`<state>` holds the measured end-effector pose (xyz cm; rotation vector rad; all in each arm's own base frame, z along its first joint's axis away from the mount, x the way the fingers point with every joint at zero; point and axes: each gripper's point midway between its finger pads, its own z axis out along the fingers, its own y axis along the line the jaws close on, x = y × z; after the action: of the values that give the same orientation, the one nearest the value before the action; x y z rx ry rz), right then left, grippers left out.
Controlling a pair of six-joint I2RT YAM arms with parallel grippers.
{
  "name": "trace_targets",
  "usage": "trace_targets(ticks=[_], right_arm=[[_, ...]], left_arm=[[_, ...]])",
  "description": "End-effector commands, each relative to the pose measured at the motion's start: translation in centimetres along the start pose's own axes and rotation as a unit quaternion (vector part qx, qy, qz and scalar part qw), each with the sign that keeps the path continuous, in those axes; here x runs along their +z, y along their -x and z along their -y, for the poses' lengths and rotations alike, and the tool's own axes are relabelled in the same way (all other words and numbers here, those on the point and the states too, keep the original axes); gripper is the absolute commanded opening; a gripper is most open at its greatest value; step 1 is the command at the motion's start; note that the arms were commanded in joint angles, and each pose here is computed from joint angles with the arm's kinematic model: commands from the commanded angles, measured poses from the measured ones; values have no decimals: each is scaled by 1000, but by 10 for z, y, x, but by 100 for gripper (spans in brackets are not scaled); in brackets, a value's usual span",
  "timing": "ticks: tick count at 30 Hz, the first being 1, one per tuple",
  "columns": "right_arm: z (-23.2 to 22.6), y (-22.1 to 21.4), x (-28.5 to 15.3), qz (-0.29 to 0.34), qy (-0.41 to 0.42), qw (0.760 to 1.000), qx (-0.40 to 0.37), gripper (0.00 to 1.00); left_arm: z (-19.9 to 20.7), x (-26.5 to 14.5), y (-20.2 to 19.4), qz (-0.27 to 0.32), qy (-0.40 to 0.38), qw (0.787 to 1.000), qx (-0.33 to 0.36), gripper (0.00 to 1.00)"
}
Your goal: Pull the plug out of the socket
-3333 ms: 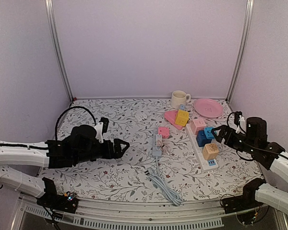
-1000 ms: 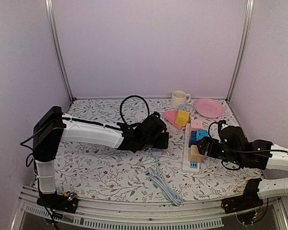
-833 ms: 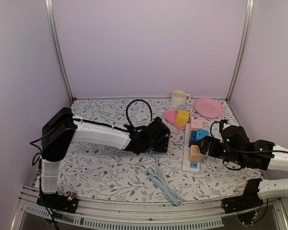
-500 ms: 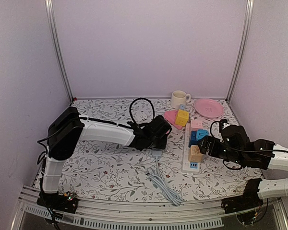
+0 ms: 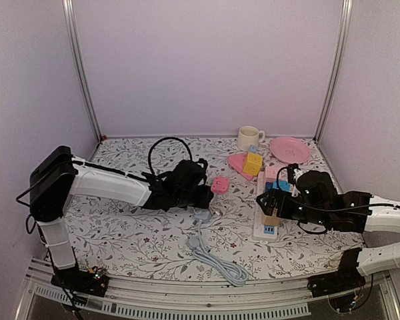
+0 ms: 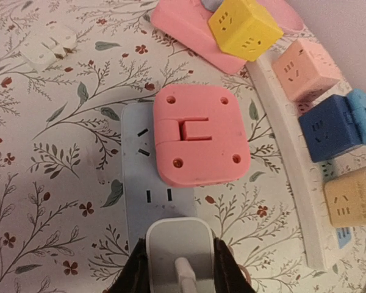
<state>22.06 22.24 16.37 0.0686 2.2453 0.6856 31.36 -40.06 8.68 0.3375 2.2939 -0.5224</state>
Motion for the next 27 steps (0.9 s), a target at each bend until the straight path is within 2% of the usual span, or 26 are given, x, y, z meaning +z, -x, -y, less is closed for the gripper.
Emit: trace_targets(ticks=[1,6,9,15,24,27], right_arm=[[-56,9,6,11,58,998,-13,99],[-93,3,18,1,123,992,-4,99],[-103,6,19,13,153,988,15,99],[-105,13,14,36,180,982,52,99],[-79,19,4,74,160,980,91,99],[-80,16,2,66,172,978,97,88]], left_arm=[[34,-61,56,112,-128,985,-38,0],[48,-111,50,151,-233,959,-50,0],[59,-132,42,163,-269,948,-44,0],[85,-155,25,178,-299,937,-9,0],[123,-163,5,190,-314,929,39,0],[130,-162,4,193,-310,930,48,0]])
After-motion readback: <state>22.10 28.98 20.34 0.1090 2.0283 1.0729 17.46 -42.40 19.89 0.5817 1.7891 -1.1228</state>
